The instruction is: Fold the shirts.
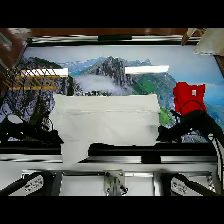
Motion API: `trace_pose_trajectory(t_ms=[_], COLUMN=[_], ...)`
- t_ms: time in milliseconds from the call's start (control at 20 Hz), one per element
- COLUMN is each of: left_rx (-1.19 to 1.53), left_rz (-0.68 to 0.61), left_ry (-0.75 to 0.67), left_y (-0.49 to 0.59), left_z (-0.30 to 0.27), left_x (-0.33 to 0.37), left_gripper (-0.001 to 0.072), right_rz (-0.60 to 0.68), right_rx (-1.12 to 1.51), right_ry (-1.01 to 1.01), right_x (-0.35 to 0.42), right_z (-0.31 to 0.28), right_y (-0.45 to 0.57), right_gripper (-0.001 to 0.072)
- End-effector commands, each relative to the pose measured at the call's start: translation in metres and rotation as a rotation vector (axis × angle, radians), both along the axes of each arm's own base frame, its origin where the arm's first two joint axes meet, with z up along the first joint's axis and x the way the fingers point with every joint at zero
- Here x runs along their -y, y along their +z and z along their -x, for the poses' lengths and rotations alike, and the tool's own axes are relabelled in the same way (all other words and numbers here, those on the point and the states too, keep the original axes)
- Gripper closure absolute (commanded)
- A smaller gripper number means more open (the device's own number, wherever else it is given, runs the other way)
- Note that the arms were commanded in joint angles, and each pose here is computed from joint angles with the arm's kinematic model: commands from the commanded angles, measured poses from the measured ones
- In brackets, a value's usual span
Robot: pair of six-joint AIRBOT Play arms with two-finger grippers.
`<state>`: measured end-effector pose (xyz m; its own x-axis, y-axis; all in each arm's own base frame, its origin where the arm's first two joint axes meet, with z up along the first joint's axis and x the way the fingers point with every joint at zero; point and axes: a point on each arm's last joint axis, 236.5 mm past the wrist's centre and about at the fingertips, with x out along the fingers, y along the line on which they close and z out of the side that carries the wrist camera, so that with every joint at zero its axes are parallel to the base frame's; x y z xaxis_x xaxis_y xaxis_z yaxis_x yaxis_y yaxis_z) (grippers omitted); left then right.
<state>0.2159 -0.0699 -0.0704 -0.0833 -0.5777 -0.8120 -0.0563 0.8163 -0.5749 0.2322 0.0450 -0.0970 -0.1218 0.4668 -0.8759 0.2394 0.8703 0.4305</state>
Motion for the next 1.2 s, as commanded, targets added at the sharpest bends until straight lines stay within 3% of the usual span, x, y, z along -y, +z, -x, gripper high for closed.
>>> trace_pose_trajectory(t_ms=[0,200,500,700,950,1000,1050,1100,1150], left_rx=[0.147,0.251,0.279,0.274,0.223,0.203,0.185,0.164,0.141], left_rz=[-0.029,-0.043,0.086,0.081,0.082,0.088,0.098,0.11,0.123], left_ry=[-0.019,0.034,0.15,0.176,0.19,0.184,0.17,0.152,0.131], left_y=[0.038,0.064,0.072,0.059,0.032,0.03,0.031,0.033,0.035], left_z=[-0.046,-0.115,-0.21,-0.236,-0.241,-0.238,-0.233,-0.226,-0.218], left_x=[-0.017,-0.032,-0.032,-0.037,-0.025,-0.021,-0.018,-0.015,-0.013], left_gripper=[0.067,0.0671,0.067,0.0669,0.0659,0.0534,0.0302,0.0131,0.0125], right_rz=[0.022,0.093,0.113,0.136,0.161,0.163,0.16,0.162,0.173], right_rx=[0.161,0.322,0.396,0.47,0.37,0.376,0.379,0.378,0.38], right_ry=[-0.026,-0.077,-0.09,-0.085,-0.108,-0.112,-0.118,-0.118,-0.117], right_x=[0.007,0.017,0.013,0.008,0.003,0.004,0.005,0.009,0.016], right_z=[-0.052,-0.119,-0.203,-0.25,-0.247,-0.248,-0.249,-0.247,-0.245], right_y=[0.023,0.041,0.042,0.046,0.003,0.003,0.007,0.012,0.018], right_gripper=[0.0646,0.0647,0.0647,0.0646,0.0618,0.0432,0.0166,0.0164,0.0163])
